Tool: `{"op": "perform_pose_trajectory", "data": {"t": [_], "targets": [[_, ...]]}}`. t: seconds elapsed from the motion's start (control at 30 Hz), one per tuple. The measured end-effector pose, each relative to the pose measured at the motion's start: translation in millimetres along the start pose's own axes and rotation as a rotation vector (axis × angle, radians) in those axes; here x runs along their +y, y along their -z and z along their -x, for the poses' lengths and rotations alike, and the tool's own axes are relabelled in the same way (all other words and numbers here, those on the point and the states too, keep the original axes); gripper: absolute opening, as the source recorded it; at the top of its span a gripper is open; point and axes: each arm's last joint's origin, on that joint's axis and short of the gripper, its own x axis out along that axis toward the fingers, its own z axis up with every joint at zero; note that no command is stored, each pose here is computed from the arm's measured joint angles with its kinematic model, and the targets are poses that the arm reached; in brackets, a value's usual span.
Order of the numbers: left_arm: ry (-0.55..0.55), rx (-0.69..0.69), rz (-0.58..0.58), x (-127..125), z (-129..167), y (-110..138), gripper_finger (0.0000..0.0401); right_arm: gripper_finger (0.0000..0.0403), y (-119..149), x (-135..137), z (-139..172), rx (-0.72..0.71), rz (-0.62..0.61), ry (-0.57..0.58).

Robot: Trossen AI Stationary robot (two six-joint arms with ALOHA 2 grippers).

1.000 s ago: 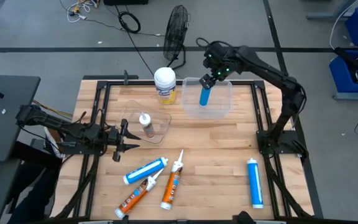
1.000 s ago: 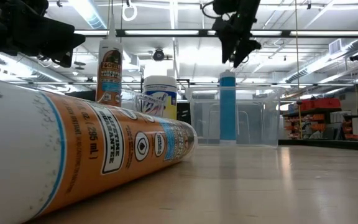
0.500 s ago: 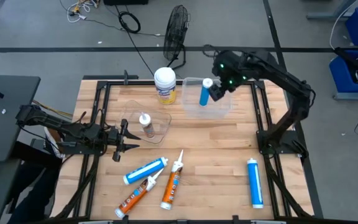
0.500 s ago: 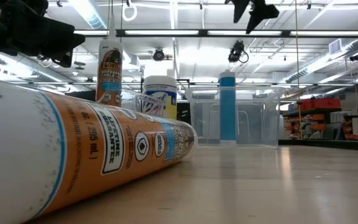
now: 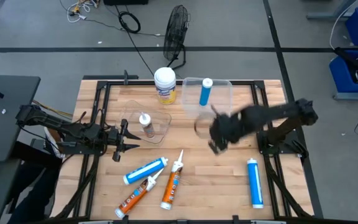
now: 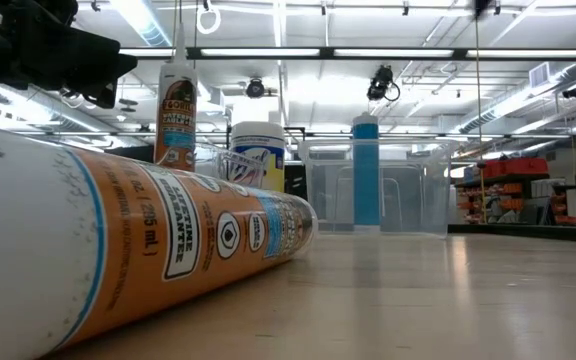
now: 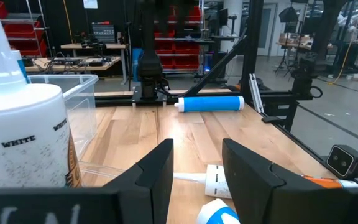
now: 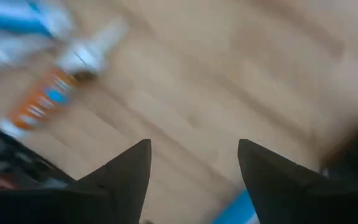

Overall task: Pick & place silicon tubes, Sealant and Lysol wipes
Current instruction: Put the right blue sealant into the top transparent bin

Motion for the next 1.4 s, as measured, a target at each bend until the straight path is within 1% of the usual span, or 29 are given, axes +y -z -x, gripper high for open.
{"op": "perform_pose_trajectory", "data": {"t": [0.1, 0.2, 0.33, 0.53, 0.7, 0.83, 1.0, 1.27, 1.4], "targets": [[0.0, 0.0, 0.0, 0.0, 0.0, 0.0, 0.0142, 0.024, 38.5, 5.1, -30.0, 0.065, -0.081, 0.099], [0.0, 0.0, 0.0, 0.0, 0.0, 0.0, 0.0142, 0.024, 67.3, 7.5, -55.3, 0.094, -0.119, 0.138], [0.0, 0.0, 0.0, 0.0, 0.0, 0.0, 0.0142, 0.024, 92.7, -0.7, -80.5, 0.1, -0.214, 0.235], [0.0, 0.0, 0.0, 0.0, 0.0, 0.0, 0.0142, 0.024, 119.6, -8.9, -110.8, 0.091, -0.323, 0.269], [0.0, 0.0, 0.0, 0.0, 0.0, 0.0, 0.0142, 0.024, 134.9, -21.0, -128.9, 0.073, -0.435, 0.333], [0.0, 0.0, 0.0, 0.0, 0.0, 0.0, 0.0142, 0.024, 144.2, -29.1, -144.2, 0.107, -0.518, 0.369], [0.0, 0.0, 0.0, 0.0, 0.0, 0.0, 0.0142, 0.024, 149.7, -45.9, -163.6, 0.093, -0.565, 0.443], [0.001, 0.0, 0.0, 0.0, 0.0, 0.0, 0.0142, 0.024, 150.5, -65.3, -182.7, 0.087, -0.544, 0.516], [0.0, 0.0, 0.001, 0.0, 0.0, 0.0, 0.0142, 0.024, 150.2, -72.3, -190.4, 0.084, -0.525, 0.529]]}}
